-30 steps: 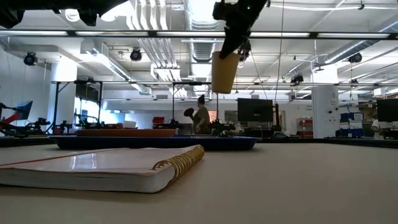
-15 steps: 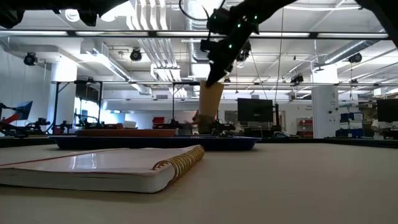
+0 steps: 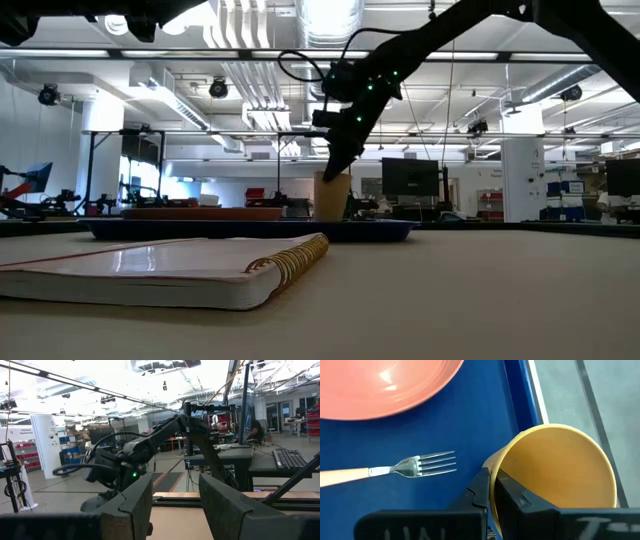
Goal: Pick and place plate/cup/fork/spoon on tray
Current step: Put the yellow cup to the top of the light orange fork and light blue spoon on the blue tray, then return to Home Position
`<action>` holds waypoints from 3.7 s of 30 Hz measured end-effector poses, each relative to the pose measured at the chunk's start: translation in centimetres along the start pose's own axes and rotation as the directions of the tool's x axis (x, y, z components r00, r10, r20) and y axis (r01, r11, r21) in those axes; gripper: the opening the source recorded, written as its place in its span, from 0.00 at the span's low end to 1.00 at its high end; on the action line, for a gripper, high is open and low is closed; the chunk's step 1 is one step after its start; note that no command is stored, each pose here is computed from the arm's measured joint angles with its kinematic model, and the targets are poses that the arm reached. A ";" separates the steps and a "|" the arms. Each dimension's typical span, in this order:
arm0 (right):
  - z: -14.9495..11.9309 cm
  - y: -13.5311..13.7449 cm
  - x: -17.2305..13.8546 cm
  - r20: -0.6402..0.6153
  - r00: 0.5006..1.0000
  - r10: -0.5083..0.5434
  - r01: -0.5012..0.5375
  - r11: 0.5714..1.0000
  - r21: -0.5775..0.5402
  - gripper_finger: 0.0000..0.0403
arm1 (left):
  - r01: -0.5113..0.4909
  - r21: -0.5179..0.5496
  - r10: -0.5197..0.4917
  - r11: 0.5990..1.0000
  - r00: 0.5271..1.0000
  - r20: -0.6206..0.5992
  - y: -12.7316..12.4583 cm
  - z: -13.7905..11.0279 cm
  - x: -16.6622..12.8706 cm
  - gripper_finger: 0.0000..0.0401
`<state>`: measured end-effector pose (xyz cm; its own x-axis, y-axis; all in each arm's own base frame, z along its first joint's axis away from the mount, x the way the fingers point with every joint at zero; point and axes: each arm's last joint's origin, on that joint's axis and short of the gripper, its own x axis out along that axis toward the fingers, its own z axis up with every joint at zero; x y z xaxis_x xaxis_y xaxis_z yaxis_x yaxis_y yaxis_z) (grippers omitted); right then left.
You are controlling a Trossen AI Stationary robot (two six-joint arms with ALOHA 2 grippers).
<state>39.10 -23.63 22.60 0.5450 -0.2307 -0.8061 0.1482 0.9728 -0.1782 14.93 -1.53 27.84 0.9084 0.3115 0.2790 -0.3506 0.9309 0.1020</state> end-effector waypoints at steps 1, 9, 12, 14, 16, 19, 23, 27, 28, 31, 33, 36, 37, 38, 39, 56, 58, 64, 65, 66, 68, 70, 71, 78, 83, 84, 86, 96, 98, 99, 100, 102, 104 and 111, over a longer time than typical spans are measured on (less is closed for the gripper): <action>-0.1 0.0 0.2 -0.003 1.000 0.001 -0.001 1.000 -0.005 0.02 | 0.000 0.000 0.000 1.000 1.000 0.000 0.0 0.0 0.0 0.36; -0.2 0.1 0.5 -0.010 1.000 0.005 -0.005 1.000 -0.004 0.02 | -0.001 0.000 0.001 1.000 1.000 0.001 0.0 0.0 0.0 0.36; -0.1 0.1 0.4 -0.008 1.000 0.007 -0.007 1.000 -0.002 0.06 | -0.001 -0.001 0.001 1.000 1.000 0.002 0.0 0.0 0.0 0.36; -0.1 0.1 0.4 -0.009 1.000 0.007 -0.007 1.000 0.007 0.11 | -0.001 0.000 0.001 1.000 1.000 0.002 0.0 0.0 0.0 0.36; -0.1 0.1 0.4 -0.010 1.000 0.006 -0.006 1.000 0.007 0.16 | -0.001 0.000 0.001 1.000 1.000 0.002 0.0 0.0 0.0 0.36; -0.1 0.1 0.3 -0.008 1.000 0.005 -0.005 1.000 0.006 0.24 | -0.001 0.000 0.001 1.000 1.000 0.002 0.0 0.0 0.0 0.36; 0.3 0.0 -0.4 0.000 1.000 0.000 0.000 1.000 0.006 0.30 | -0.001 0.000 0.001 1.000 1.000 0.002 0.0 0.0 0.0 0.36; 1.1 0.0 -2.5 0.036 0.999 -0.014 0.013 1.000 0.013 0.33 | -0.001 0.000 0.001 1.000 1.000 0.002 0.0 0.0 0.0 0.36; 1.3 0.1 -3.2 0.049 0.999 -0.017 0.016 1.000 0.022 0.33 | -0.001 0.000 0.001 1.000 1.000 0.002 0.0 0.0 0.0 0.36; 2.0 0.7 -5.7 0.079 0.997 -0.015 0.012 0.999 0.041 0.32 | -0.001 0.000 0.001 1.000 1.000 0.003 0.0 0.1 0.0 0.36; 2.4 1.5 -7.5 0.117 0.993 0.007 -0.012 0.999 0.035 0.31 | -0.001 0.000 0.001 1.000 1.000 0.003 0.0 0.1 0.0 0.36; 2.6 3.2 -10.0 0.180 0.983 0.046 -0.049 0.999 0.014 0.29 | -0.001 0.001 0.001 1.000 1.000 0.002 0.0 0.1 0.0 0.36; 2.5 4.0 -10.7 0.193 0.979 0.058 -0.059 0.998 0.003 0.28 | -0.001 0.001 0.001 1.000 1.000 0.002 0.0 0.1 0.0 0.36; 2.4 4.8 -11.2 0.208 0.976 0.066 -0.067 0.998 -0.003 0.27 | -0.001 0.001 0.001 1.000 1.000 0.001 0.0 0.0 0.0 0.36; 2.1 5.6 -11.7 0.219 0.973 0.077 -0.078 0.997 -0.006 0.26 | -0.001 0.001 0.001 1.000 1.000 0.001 0.0 0.0 0.0 0.36; -8.5 19.9 -15.5 0.532 0.782 0.323 -0.253 0.946 -0.203 0.15 | 0.023 0.025 -0.021 0.999 0.997 -0.080 -0.1 -0.7 -0.1 0.36; -10.2 20.0 -15.8 0.577 0.752 0.320 -0.230 0.947 -0.226 0.14 | 0.038 0.047 -0.032 0.998 0.991 -0.129 0.0 -0.9 -0.5 0.36; -15.1 19.6 -16.7 0.676 0.678 0.291 -0.125 0.951 -0.283 0.12 | 0.166 0.064 -0.150 0.984 0.968 -0.200 0.4 -1.8 -2.2 0.36; -15.8 19.5 -16.9 0.689 0.666 0.286 -0.111 0.951 -0.288 0.12 | 0.192 0.057 -0.179 0.980 0.965 -0.190 0.5 -1.9 -2.5 0.36; -16.4 19.5 -17.1 0.700 0.656 0.283 -0.101 0.952 -0.291 0.12 | 0.211 0.039 -0.201 0.977 0.963 -0.179 0.5 -2.0 -2.8 0.36; -17.6 19.4 -17.4 0.724 0.632 0.278 -0.082 0.952 -0.294 0.11 | 0.218 0.006 -0.215 0.976 0.964 -0.154 0.7 -2.2 -3.3 0.35; -18.8 19.3 -17.6 0.738 0.616 0.275 -0.070 0.953 -0.296 0.10 | 0.213 -0.012 -0.213 0.977 0.967 -0.142 0.9 -2.7 -3.9 0.33; -19.4 19.3 -17.7 0.746 0.608 0.273 -0.065 0.953 -0.295 0.09 | 0.211 -0.019 -0.212 0.977 0.968 -0.137 1.0 -3.0 -4.2 0.32; -22.7 19.2 -18.2 0.812 0.534 0.237 0.020 0.956 -0.292 0.08 | 0.194 -0.058 -0.198 0.979 0.977 -0.073 1.6 -4.2 -5.9 0.16; -24.4 19.0 -18.8 0.872 0.453 0.187 0.097 0.962 -0.257 0.08 | 0.190 -0.058 -0.193 0.980 0.980 -0.053 1.8 -5.3 -6.7 0.01; -24.7 19.0 -18.8 0.878 0.441 0.185 0.107 0.961 -0.256 0.08 | 0.192 -0.054 -0.195 0.980 0.979 -0.063 1.8 -5.6 -6.8 0.01; -25.2 19.1 -18.6 0.882 0.434 0.183 0.118 0.959 -0.257 0.08 | 0.194 -0.050 -0.197 0.980 0.978 -0.074 1.8 -6.0 -7.0 0.01; -26.7 19.3 -17.5 0.889 0.421 0.181 0.185 0.942 -0.279 0.08 | 0.184 -0.068 -0.188 0.981 0.981 -0.055 1.6 -7.7 -7.4 0.00; -26.7 19.3 -17.6 0.892 0.414 0.181 0.198 0.939 -0.282 0.08 | 0.183 -0.059 -0.186 0.981 0.981 -0.045 1.7 -7.6 -7.4 0.00; -26.7 19.3 -17.7 0.896 0.405 0.183 0.202 0.938 -0.283 0.08 | 0.184 -0.049 -0.187 0.982 0.981 -0.046 1.7 -7.6 -7.4 0.00; -26.7 19.3 -17.8 0.898 0.399 0.184 0.209 0.936 -0.284 0.08 | 0.185 -0.043 -0.187 0.982 0.981 -0.047 1.6 -7.6 -7.4 0.00; -26.8 19.3 -18.0 0.906 0.382 0.182 0.218 0.935 -0.280 0.08 | 0.185 -0.039 -0.187 0.982 0.981 -0.047 1.6 -7.6 -7.4 0.00; -26.9 19.3 -18.3 0.916 0.353 0.192 0.222 0.933 -0.281 0.08 | 0.185 -0.040 -0.186 0.982 0.981 -0.045 1.7 -7.6 -7.4 0.00; -27.2 19.4 -18.6 0.912 0.308 0.272 0.183 0.924 -0.337 0.08 | 0.111 -0.022 -0.112 0.994 0.992 -0.064 1.9 -7.7 -7.4 0.00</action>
<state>9.43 0.19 18.82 0.9605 0.1730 0.2180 -0.0416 0.8637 -0.5022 9.34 -0.64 18.63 0.9547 0.2164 0.2041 -0.2423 0.9638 0.1115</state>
